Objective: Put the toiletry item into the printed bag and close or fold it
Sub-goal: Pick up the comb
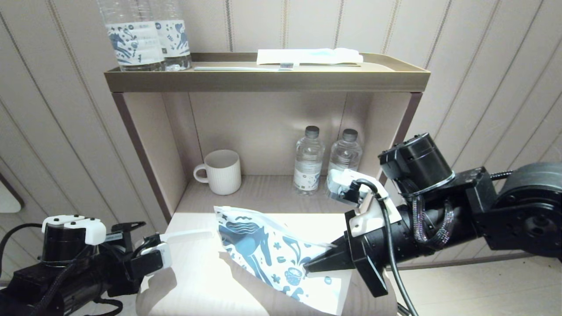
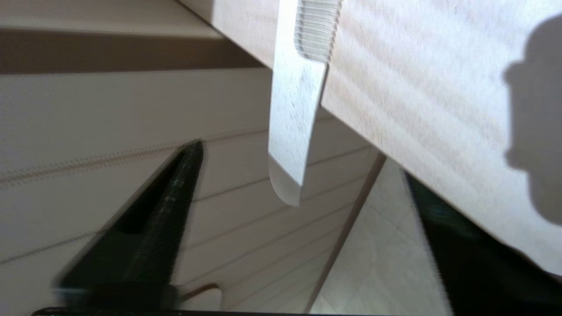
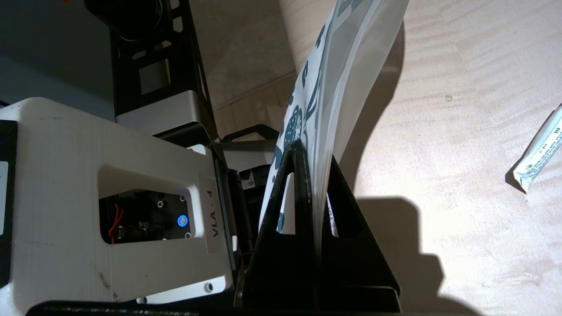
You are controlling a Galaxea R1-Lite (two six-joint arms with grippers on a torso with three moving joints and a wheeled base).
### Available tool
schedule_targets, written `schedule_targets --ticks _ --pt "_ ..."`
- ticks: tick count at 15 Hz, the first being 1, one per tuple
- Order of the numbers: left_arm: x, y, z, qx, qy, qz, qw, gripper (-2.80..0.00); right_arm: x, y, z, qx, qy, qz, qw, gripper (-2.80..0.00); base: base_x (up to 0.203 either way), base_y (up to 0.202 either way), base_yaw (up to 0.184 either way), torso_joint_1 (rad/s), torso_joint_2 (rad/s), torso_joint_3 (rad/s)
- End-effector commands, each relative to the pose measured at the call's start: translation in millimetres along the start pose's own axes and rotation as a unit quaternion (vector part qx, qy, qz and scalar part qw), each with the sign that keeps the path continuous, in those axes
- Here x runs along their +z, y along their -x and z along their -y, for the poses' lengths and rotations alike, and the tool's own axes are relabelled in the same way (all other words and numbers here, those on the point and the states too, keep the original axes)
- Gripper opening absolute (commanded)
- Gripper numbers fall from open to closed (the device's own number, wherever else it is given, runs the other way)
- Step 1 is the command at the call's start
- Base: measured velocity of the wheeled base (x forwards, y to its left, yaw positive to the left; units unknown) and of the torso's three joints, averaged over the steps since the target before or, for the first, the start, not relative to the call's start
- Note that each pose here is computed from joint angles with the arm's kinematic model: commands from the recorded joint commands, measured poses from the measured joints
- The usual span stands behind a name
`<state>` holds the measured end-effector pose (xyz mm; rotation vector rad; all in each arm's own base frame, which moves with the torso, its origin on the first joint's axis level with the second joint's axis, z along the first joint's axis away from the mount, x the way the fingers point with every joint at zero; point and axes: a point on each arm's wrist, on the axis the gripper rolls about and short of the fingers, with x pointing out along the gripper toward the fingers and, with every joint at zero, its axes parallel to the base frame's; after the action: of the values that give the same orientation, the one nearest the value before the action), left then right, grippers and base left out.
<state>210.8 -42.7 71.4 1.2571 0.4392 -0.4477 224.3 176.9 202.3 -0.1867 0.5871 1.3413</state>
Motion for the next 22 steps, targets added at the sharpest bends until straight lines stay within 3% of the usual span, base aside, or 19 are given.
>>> schedule_targets --ticks 1,13,22 --pt "0 -2 -0.6 0.003 -0.004 0.000 1.0000 -2.80 0 0 0 0.002 0.000 0.000 1.000 -2.80 0.000 0.000 0.000 0.000 0.00 0.000" --pt "1 -4 -2.1 0.004 0.000 0.004 1.0000 -2.80 -1 -2 1 0.004 -0.001 -0.002 1.000 -2.80 0.000 0.000 0.000 0.000 0.00 0.000" --pt "11 8 -41.6 0.089 0.030 0.035 0.9949 -2.80 0 -1 0 0.003 0.001 -0.001 1.000 -2.80 0.000 0.000 0.000 0.000 0.00 0.000"
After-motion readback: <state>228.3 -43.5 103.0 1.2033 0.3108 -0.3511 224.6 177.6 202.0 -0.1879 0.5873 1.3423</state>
